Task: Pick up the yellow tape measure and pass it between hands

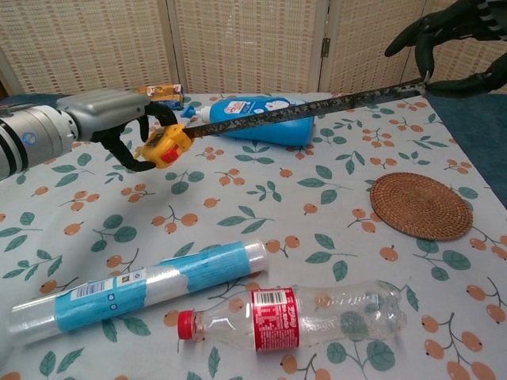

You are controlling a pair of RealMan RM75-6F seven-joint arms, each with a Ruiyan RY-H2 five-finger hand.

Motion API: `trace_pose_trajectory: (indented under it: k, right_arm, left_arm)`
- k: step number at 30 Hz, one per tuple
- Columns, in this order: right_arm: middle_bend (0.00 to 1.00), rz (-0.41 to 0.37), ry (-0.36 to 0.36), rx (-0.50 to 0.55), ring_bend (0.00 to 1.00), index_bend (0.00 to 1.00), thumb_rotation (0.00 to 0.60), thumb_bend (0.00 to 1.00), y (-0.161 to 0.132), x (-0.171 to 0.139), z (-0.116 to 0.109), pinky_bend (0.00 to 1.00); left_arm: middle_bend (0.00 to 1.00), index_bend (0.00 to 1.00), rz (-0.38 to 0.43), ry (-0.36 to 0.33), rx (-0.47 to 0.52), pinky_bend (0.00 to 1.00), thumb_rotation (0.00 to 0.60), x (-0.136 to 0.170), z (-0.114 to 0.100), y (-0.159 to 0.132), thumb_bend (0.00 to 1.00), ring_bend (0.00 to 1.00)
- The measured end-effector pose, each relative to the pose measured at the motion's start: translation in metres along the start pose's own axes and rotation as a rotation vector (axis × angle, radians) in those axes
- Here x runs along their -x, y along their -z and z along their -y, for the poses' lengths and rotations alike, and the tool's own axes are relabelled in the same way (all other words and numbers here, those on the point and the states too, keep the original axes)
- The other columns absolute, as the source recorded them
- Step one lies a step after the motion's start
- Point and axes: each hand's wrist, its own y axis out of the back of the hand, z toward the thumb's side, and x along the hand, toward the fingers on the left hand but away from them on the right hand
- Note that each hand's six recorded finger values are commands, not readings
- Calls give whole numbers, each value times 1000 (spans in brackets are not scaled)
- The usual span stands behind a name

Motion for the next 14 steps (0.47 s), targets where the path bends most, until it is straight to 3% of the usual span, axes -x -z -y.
trace_pose_trajectory:
  k: [14]
  right_arm:
    - [213,-22,46,59,92,644,600,666,11,-57,-20,0]
  left_arm:
    - [485,534,-37,4,9,98,600,2,4,25,385,416]
